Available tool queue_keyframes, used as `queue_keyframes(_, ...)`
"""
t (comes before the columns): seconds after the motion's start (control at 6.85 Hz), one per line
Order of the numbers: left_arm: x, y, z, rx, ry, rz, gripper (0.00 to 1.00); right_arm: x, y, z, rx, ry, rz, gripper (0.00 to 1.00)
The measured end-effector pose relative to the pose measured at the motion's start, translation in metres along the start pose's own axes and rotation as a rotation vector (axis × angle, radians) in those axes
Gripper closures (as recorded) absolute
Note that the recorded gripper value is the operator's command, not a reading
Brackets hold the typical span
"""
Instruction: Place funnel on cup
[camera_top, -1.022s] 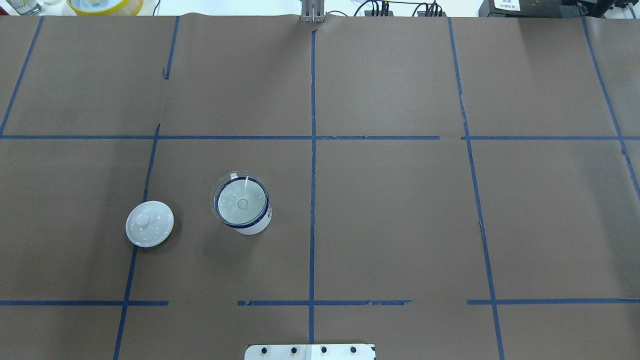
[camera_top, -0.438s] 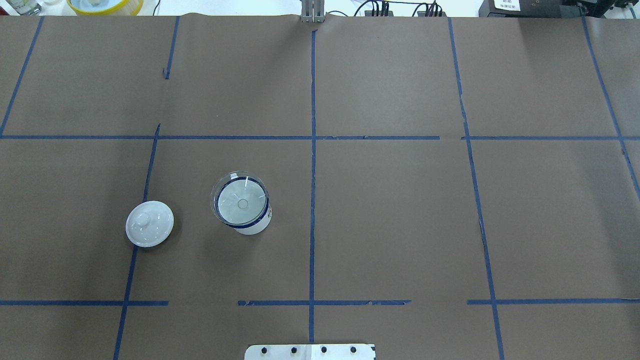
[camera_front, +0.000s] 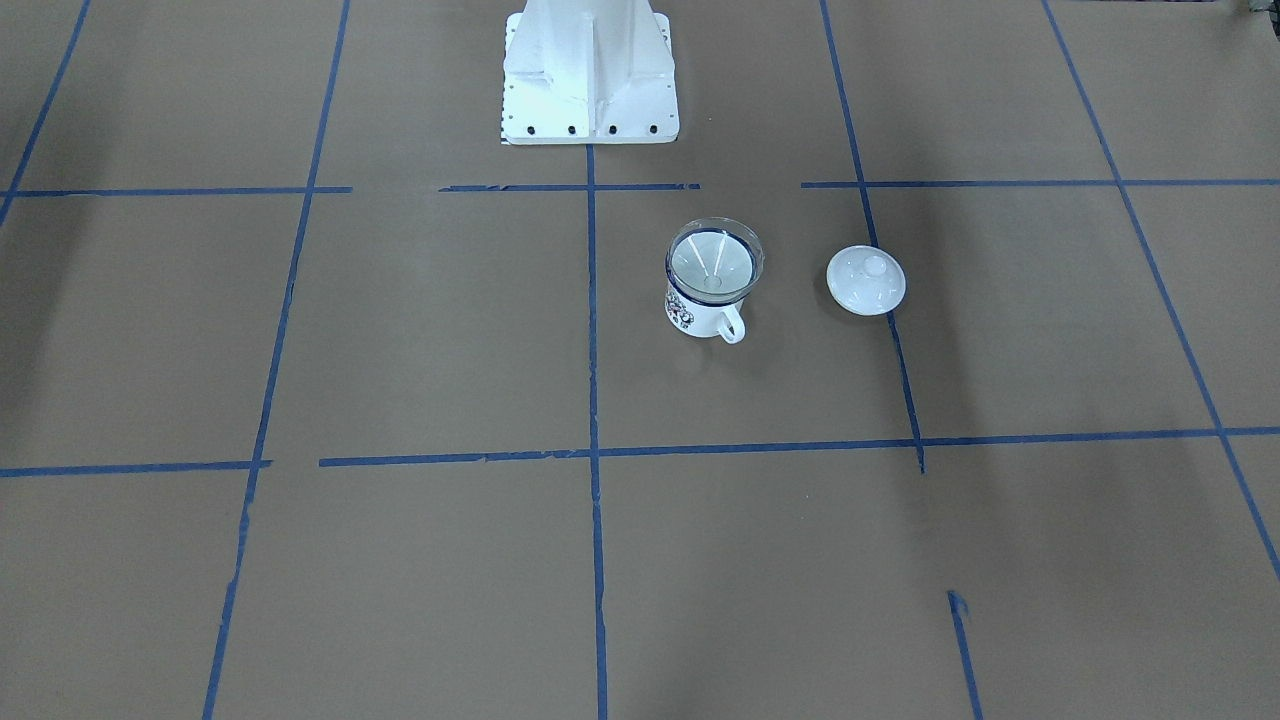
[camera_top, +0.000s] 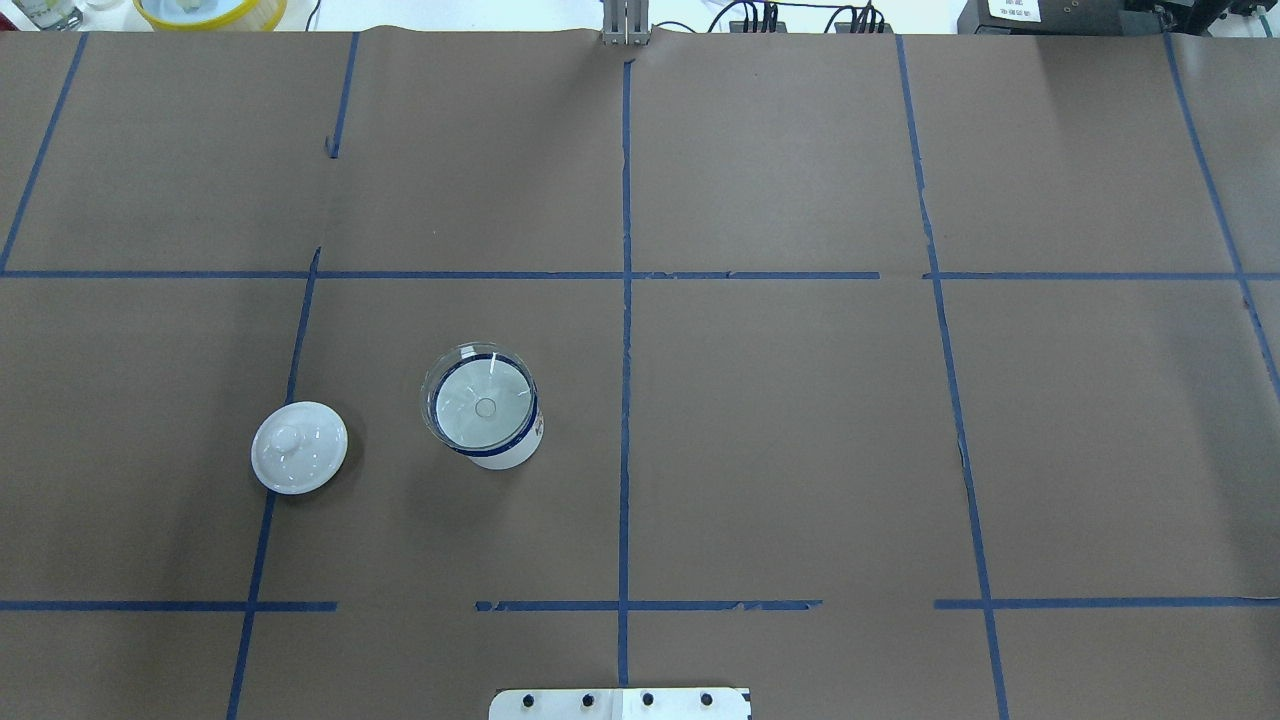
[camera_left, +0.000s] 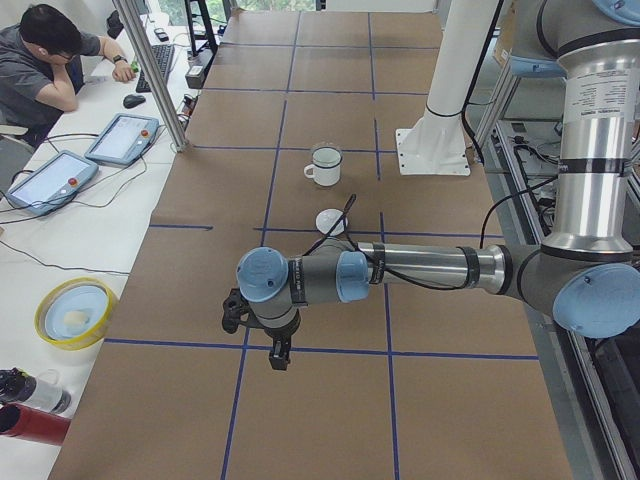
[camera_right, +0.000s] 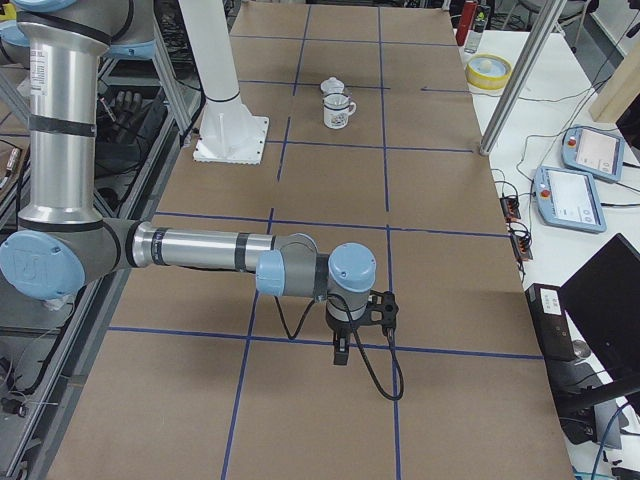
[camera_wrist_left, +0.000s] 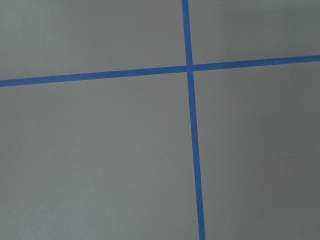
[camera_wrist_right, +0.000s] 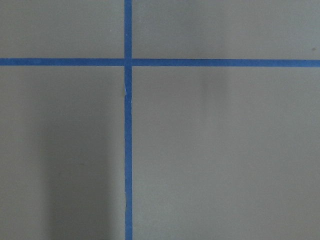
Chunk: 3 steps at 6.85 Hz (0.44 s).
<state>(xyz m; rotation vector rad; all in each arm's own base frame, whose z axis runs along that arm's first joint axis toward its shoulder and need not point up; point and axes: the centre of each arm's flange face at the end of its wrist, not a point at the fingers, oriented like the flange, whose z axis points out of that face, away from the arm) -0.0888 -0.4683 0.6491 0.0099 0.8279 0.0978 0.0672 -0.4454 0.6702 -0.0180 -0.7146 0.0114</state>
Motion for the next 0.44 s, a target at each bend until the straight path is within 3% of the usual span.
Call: queue_keyframes(0.44,-0.0008,0.0052,0.0001,-0.002,-0.005,-0.002,0.00,0.0000,0.0000,0.0000,0.000,0.000,0.000,0.00)
